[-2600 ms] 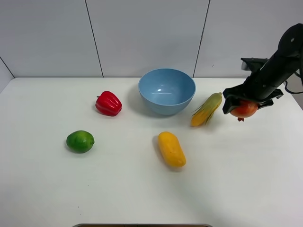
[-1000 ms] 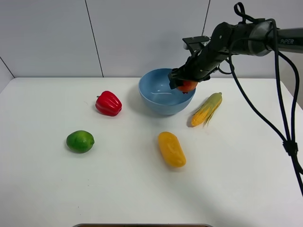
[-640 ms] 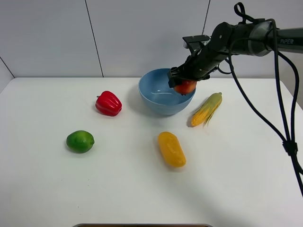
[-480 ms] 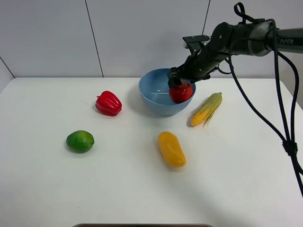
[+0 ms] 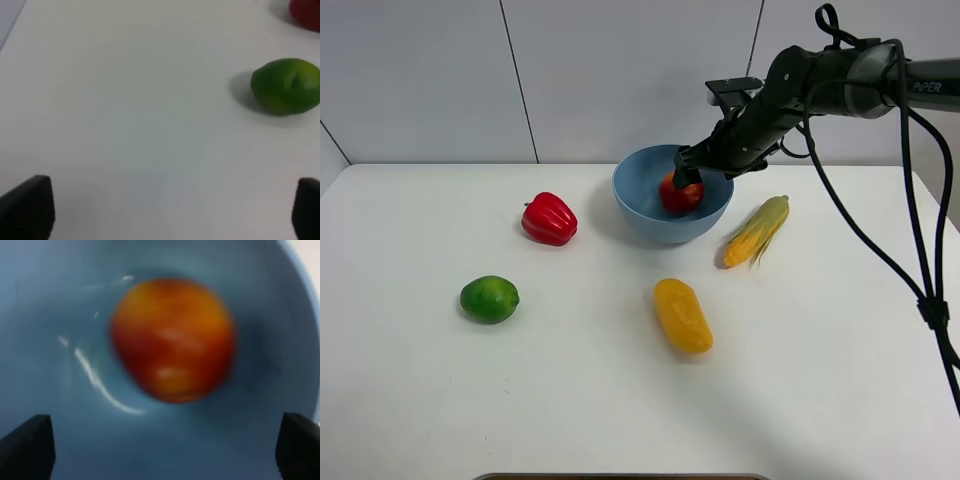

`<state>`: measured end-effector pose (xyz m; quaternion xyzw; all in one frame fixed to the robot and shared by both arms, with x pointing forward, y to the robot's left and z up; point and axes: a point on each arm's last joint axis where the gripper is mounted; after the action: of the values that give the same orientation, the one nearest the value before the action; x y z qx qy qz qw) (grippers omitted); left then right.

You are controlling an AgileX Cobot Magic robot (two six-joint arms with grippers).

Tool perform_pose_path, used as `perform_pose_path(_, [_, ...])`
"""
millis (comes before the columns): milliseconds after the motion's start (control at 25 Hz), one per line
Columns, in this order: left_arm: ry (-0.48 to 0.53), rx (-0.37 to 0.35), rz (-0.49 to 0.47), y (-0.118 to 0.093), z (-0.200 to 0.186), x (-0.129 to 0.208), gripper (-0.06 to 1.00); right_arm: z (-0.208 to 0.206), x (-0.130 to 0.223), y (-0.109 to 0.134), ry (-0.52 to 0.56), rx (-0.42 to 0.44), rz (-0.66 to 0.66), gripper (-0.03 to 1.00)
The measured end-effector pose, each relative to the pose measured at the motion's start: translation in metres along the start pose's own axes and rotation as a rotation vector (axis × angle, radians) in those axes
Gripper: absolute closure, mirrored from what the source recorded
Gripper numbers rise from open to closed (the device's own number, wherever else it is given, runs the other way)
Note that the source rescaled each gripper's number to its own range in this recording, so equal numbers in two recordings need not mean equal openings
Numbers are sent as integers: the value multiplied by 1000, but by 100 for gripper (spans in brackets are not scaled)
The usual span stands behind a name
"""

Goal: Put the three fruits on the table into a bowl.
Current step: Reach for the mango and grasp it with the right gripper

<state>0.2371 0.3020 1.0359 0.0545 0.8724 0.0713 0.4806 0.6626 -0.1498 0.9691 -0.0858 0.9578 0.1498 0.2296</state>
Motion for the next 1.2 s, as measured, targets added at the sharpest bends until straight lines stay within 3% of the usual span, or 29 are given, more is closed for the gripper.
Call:
perform_pose_path(600, [0,0,0,0,0,0,15,-109,-14,32,118,-78,-76,27])
perform_pose_path(760, [0,0,0,0,0,0,15,-124,-6,35,193,-83,-54,27])
perform_pose_path(1040, [0,0,0,0,0,0,15,-131,-3,40,205,-83,-14,27])
perform_pose_path(1200, [0,0,0,0,0,0,15,-130,2,58,214,-97,-50,27])
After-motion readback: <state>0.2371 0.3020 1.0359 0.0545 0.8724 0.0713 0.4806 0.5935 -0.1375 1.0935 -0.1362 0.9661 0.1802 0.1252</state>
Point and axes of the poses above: a point on each arm's last joint axis where the gripper is mounted, z pointing out along that axis toward the gripper, y along the wrist's bending axis when the last joint is at zero, x = y × z, and after that the axes turned 10 degrees about z, right-handed
